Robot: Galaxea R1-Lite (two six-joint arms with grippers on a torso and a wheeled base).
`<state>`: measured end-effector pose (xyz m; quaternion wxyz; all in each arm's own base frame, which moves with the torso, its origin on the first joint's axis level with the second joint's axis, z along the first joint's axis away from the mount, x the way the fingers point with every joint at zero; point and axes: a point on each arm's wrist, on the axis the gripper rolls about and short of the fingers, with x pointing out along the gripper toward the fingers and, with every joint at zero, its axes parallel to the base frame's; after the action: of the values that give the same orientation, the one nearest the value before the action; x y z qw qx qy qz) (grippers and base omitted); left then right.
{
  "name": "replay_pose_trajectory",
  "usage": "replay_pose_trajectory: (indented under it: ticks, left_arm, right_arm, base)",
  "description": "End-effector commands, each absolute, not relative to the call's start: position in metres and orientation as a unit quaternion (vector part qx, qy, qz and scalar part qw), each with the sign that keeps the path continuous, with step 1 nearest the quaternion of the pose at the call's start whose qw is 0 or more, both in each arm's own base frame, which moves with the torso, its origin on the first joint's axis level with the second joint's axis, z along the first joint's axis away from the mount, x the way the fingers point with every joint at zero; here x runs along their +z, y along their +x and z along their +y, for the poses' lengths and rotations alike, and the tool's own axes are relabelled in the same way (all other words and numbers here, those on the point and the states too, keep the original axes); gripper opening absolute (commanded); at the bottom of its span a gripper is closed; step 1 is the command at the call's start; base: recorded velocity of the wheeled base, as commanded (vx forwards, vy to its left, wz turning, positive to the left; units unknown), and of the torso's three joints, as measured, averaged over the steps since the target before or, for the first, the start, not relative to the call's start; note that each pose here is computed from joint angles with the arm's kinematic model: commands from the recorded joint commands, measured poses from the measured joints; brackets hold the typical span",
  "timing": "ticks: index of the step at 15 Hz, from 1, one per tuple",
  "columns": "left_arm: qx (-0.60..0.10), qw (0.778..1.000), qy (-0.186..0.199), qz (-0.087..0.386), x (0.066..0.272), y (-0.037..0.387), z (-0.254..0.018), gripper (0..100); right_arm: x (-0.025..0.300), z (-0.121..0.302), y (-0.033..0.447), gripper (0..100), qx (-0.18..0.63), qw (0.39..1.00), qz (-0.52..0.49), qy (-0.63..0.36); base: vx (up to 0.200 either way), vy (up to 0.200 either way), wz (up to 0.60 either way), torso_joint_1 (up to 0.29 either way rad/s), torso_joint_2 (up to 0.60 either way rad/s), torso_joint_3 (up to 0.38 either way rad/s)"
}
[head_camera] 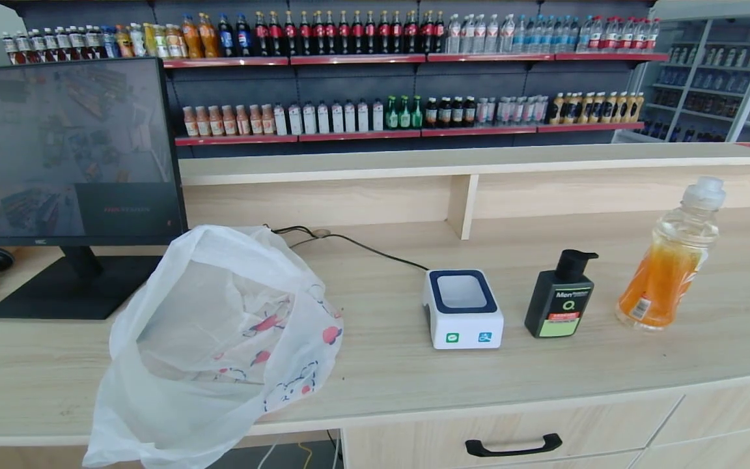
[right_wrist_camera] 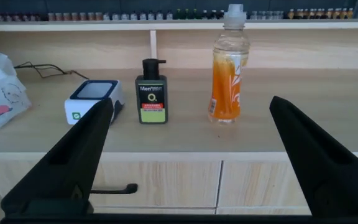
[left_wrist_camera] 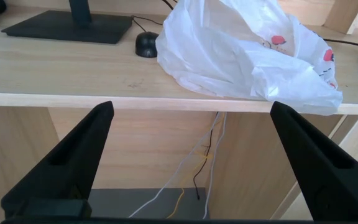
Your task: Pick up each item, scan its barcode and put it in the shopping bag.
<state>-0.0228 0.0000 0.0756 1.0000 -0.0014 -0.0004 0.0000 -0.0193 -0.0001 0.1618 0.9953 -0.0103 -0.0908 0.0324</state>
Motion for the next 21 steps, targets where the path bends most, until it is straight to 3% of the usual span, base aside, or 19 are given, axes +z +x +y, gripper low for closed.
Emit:
replay_pose_trajectory:
  ticks: [1, 5, 8, 16, 21]
  left_arm:
    - [0.0, 1.0, -0.002, -0.001, 0.076, -0.023, 0.0, 100]
    - [0.0, 1.0, -0.002, -0.001, 0.076, -0.023, 0.0, 100]
    - [0.0, 1.0, -0.002, -0.001, 0.076, -0.023, 0.0, 100]
    - [0.0, 1.0, -0.002, -0.001, 0.076, -0.023, 0.0, 100]
    - [0.0, 1.0, -0.002, -0.001, 0.076, -0.023, 0.0, 100]
  right_arm:
    - [0.196, 0.004, 0.036, 100, 0.055, 0.996, -0.074, -0.011]
    - [0.218, 0.019, 0.138, 100, 0.078, 0.981, -0.178, -0.009]
    - [0.219, 0.03, 0.182, 100, 0.087, 0.972, -0.216, -0.013]
    - [0.173, 0.059, 0.186, 100, 0.162, 0.979, -0.126, -0.018]
    - [0.145, 0.058, 0.176, 100, 0.152, 0.987, -0.057, -0.011]
  base:
    - [0.0, 0.0, 0.0, 0.0, 0.0, 0.0]
    - [0.0, 0.0, 0.0, 0.0, 0.0, 0.0]
    - [0.0, 0.0, 0.0, 0.0, 0.0, 0.0]
    - [0.0, 0.0, 0.0, 0.0, 0.0, 0.0]
    - [0.0, 0.0, 0.0, 0.0, 0.0, 0.0]
